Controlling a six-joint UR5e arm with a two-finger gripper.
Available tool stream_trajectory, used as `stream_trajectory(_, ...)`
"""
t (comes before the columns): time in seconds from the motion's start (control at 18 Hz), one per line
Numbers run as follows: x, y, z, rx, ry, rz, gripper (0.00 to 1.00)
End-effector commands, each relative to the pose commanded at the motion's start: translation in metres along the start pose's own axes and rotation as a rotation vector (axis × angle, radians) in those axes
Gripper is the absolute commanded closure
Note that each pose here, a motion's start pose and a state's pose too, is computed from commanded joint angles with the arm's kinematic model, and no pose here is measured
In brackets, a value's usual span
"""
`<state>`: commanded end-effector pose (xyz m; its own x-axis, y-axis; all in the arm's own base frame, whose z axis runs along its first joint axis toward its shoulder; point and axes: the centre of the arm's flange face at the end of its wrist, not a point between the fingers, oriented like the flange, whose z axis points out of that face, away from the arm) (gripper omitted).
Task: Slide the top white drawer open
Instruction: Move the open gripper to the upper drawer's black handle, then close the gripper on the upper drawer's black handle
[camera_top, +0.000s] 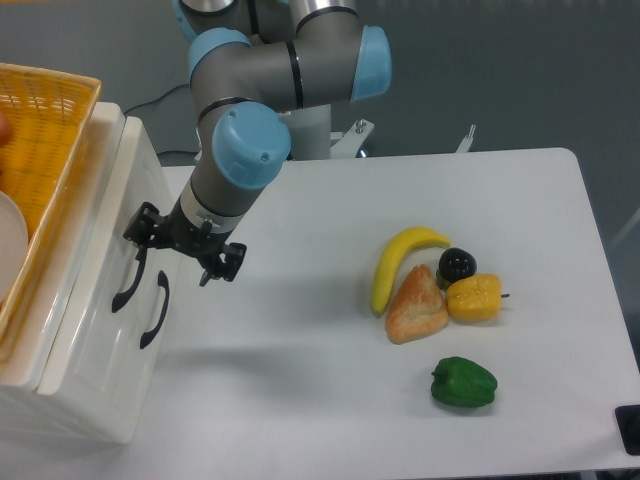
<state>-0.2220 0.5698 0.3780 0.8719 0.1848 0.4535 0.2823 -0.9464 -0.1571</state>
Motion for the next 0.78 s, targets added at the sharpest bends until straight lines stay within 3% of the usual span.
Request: stream_trajectory(0.78, -0.003, -0.004, 0.011, -0.017, 0.004, -0.004, 0.01)
